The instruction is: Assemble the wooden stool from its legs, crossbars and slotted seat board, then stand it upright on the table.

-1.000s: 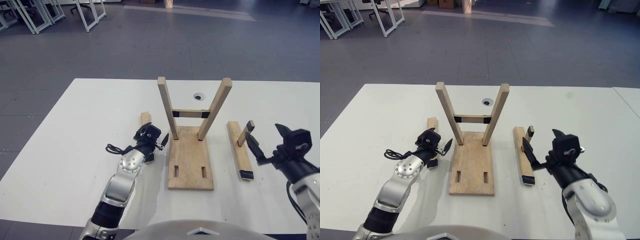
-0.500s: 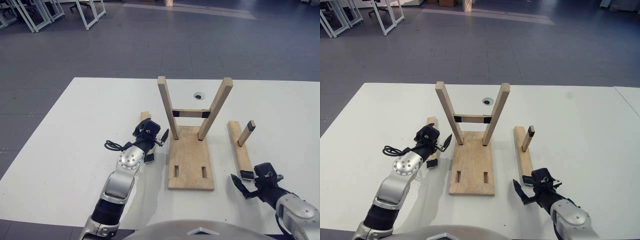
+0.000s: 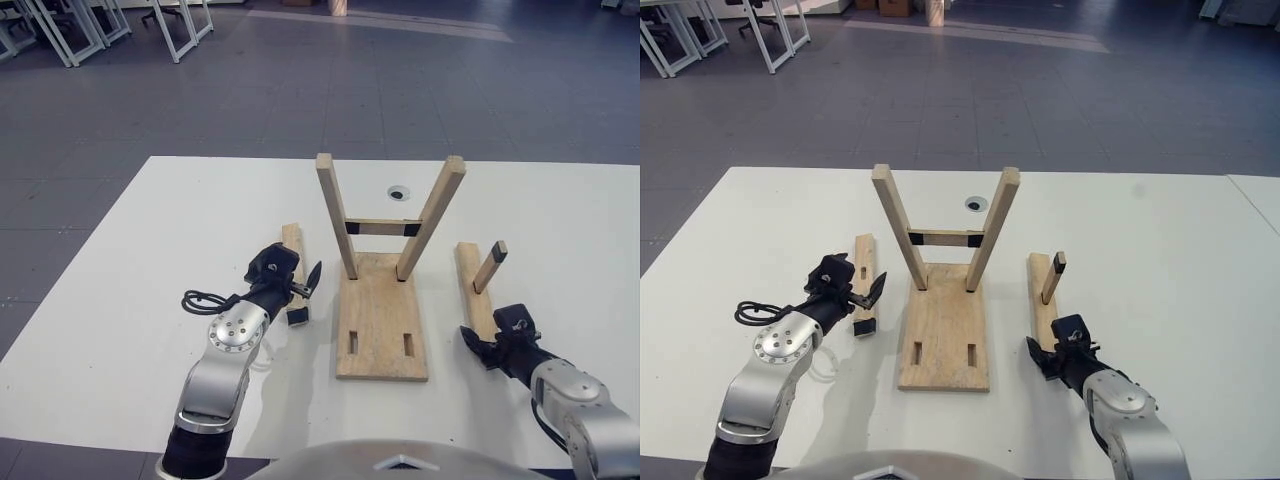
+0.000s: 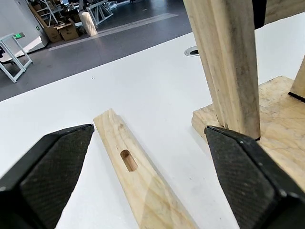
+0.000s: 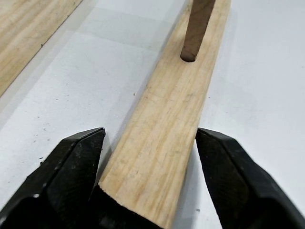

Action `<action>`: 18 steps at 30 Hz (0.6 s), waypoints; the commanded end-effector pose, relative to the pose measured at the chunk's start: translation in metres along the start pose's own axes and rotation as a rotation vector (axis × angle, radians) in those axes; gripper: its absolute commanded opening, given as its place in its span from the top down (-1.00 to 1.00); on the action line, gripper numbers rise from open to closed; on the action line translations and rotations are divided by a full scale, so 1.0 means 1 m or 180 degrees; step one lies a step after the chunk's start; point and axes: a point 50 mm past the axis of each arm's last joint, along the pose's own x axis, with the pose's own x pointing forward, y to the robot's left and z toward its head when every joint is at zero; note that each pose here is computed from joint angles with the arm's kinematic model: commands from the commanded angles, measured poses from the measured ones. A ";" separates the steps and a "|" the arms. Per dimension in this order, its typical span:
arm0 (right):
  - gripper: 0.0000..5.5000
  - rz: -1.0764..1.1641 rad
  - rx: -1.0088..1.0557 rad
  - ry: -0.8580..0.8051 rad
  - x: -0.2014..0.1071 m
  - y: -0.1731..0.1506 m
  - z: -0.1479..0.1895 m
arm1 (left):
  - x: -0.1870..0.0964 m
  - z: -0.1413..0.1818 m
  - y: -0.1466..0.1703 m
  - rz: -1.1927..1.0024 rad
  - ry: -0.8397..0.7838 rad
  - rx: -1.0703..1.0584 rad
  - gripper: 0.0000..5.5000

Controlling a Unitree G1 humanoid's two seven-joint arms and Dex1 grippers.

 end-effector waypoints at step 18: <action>0.23 0.2162 0.1450 -0.2224 -0.022 -0.056 0.150 | -0.034 0.050 0.046 -0.2503 -0.0266 -0.1600 -0.56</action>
